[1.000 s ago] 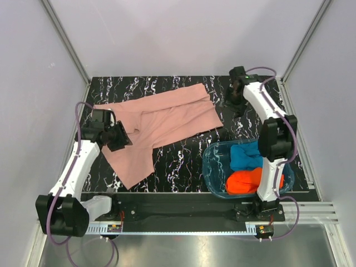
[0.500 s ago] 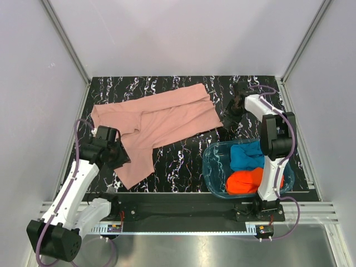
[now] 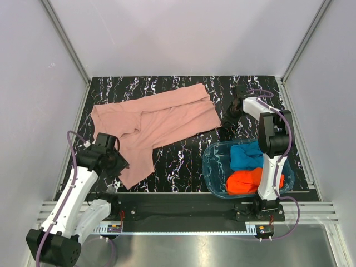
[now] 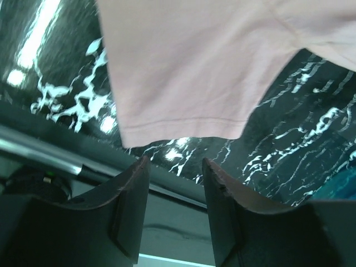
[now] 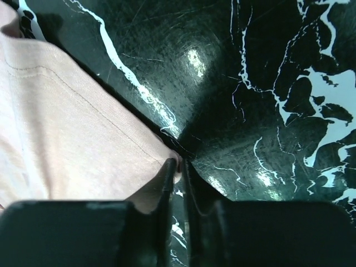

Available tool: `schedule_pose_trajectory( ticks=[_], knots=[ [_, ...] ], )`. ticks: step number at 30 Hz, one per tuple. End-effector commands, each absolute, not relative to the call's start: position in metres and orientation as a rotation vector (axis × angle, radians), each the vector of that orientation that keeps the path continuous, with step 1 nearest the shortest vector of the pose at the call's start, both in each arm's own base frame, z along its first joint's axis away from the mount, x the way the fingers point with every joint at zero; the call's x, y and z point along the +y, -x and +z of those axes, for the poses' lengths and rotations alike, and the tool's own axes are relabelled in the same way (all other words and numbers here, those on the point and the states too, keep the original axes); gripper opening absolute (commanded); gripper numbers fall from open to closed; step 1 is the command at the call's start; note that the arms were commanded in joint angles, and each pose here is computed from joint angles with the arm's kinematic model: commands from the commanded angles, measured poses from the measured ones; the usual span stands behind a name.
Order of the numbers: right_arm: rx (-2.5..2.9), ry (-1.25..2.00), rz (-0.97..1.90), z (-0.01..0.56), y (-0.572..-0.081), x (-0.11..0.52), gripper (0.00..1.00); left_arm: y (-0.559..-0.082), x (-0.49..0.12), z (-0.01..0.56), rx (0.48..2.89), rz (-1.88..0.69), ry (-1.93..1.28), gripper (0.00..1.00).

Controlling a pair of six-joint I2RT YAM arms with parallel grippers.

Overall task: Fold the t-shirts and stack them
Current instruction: Fold the tshirt

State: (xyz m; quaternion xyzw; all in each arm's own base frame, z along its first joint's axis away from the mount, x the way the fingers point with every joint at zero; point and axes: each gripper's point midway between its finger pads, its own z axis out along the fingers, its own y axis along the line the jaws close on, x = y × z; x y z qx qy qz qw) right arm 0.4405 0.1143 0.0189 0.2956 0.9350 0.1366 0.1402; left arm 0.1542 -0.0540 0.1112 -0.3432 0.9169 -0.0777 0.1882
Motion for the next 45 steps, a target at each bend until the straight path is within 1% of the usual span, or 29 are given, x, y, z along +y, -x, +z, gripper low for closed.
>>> schedule_pose_trajectory(
  ticks=[1,3,4,5,12,14,19,26,30,34,37,39,41,44,45],
  knots=[
    [2.676,-0.851,0.420,0.022,-0.452,0.115,0.15,-0.142,-0.045,0.100,2.559,-0.134,1.141,0.49],
    [2.674,-0.837,0.409,0.023,-0.454,0.113,0.11,-0.137,-0.045,0.096,2.552,-0.118,1.230,0.49],
    [2.678,-0.830,0.404,0.023,-0.453,0.113,0.07,-0.134,-0.044,0.093,2.553,-0.107,1.263,0.49],
    [2.679,-0.822,0.401,0.023,-0.453,0.112,0.06,-0.133,-0.045,0.090,2.539,-0.108,1.319,0.48],
    [2.701,-0.797,0.401,0.017,-0.448,0.113,0.04,-0.112,-0.051,0.066,2.508,-0.081,1.604,0.46],
    [2.698,-0.796,0.422,0.017,-0.448,0.114,0.03,-0.108,-0.046,0.057,2.490,-0.025,1.649,0.48],
    [2.708,-0.785,0.424,0.015,-0.447,0.115,0.02,-0.118,-0.047,0.045,2.442,-0.057,1.666,0.50],
    [2.712,-0.774,0.427,0.016,-0.445,0.113,0.00,-0.117,-0.049,0.028,2.458,-0.027,1.712,0.50],
    [2.707,-0.767,0.439,0.020,-0.447,0.113,0.00,-0.120,-0.048,0.023,2.445,0.006,1.739,0.48],
    [2.706,-0.771,0.450,0.021,-0.448,0.114,0.00,-0.125,-0.048,0.015,2.429,0.001,1.751,0.42],
    [2.704,-0.771,0.458,0.023,-0.449,0.115,0.00,-0.119,-0.054,0.001,2.439,-0.017,1.798,0.39],
    [2.700,-0.776,0.460,0.024,-0.450,0.114,0.00,-0.111,-0.055,-0.006,2.434,-0.015,1.850,0.34],
    [2.703,-0.777,0.461,0.024,-0.450,0.115,0.00,-0.113,-0.052,-0.006,2.414,-0.014,1.837,0.23],
    [2.705,-0.768,0.461,0.028,-0.450,0.115,0.00,-0.118,-0.049,0.002,2.383,-0.036,1.806,0.12],
    [2.704,-0.759,0.456,0.031,-0.449,0.114,0.00,-0.122,-0.050,0.008,2.370,-0.066,1.788,0.08]
  ],
)
